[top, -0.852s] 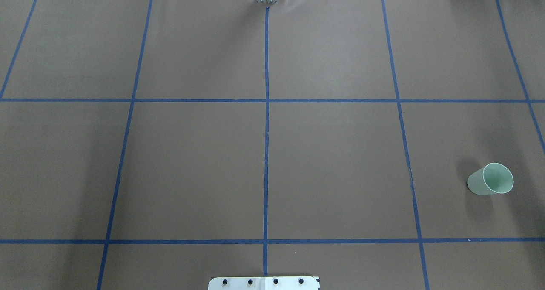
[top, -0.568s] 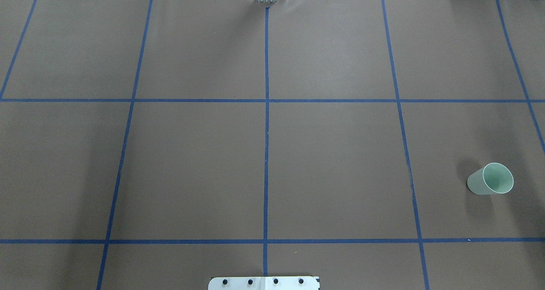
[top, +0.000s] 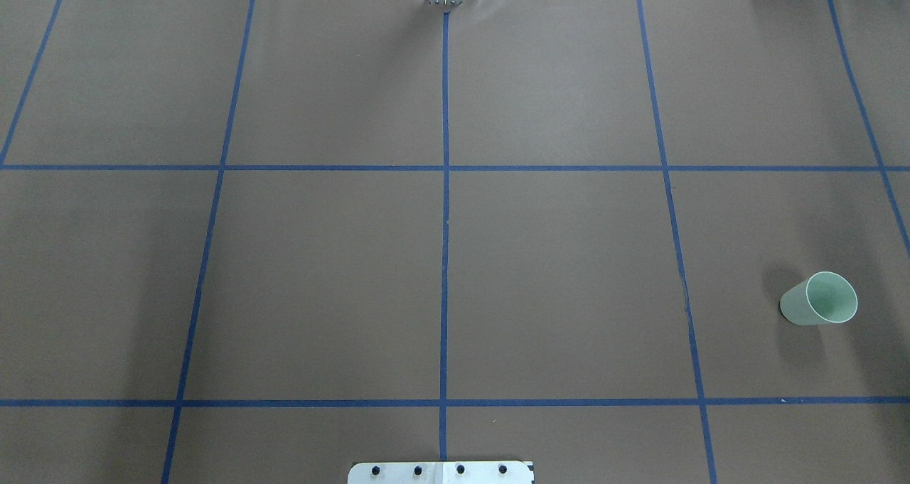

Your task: Transfer and stack yellow cup on green cup

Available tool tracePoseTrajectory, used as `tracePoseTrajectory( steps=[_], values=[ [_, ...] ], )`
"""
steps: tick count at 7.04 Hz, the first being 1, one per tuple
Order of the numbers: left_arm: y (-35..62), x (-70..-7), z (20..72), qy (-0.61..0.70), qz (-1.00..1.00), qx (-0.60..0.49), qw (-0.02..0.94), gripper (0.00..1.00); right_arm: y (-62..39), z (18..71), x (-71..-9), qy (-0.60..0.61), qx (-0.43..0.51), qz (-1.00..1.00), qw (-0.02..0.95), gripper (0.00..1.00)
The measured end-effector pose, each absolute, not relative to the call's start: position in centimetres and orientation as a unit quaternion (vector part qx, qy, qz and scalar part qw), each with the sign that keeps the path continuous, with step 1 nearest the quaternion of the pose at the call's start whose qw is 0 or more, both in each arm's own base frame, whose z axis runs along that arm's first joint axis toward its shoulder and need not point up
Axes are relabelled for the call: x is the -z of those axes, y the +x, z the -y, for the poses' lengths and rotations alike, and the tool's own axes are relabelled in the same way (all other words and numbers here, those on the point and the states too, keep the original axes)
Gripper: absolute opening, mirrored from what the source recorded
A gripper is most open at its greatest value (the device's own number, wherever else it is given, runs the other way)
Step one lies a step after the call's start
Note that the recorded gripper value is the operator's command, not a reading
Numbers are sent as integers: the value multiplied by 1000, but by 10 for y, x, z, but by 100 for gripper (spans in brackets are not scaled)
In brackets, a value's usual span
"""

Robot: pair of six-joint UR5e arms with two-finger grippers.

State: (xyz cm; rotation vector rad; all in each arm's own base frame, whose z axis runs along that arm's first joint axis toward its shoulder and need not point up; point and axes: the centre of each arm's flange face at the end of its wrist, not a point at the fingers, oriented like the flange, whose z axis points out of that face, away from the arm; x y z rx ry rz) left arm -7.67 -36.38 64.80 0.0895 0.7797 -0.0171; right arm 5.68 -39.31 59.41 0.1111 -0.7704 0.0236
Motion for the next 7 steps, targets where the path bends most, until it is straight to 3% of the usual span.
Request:
tracePoseTrajectory(
  steps=[5,7],
  values=[
    [-74,-640,365,58,-394,8,917,100,49,391,-596,44,-5,422,905,100],
    [-65,-639,366,13,-399,103,911,100,45,393,-589,62,9,453,889,100]
  ],
)
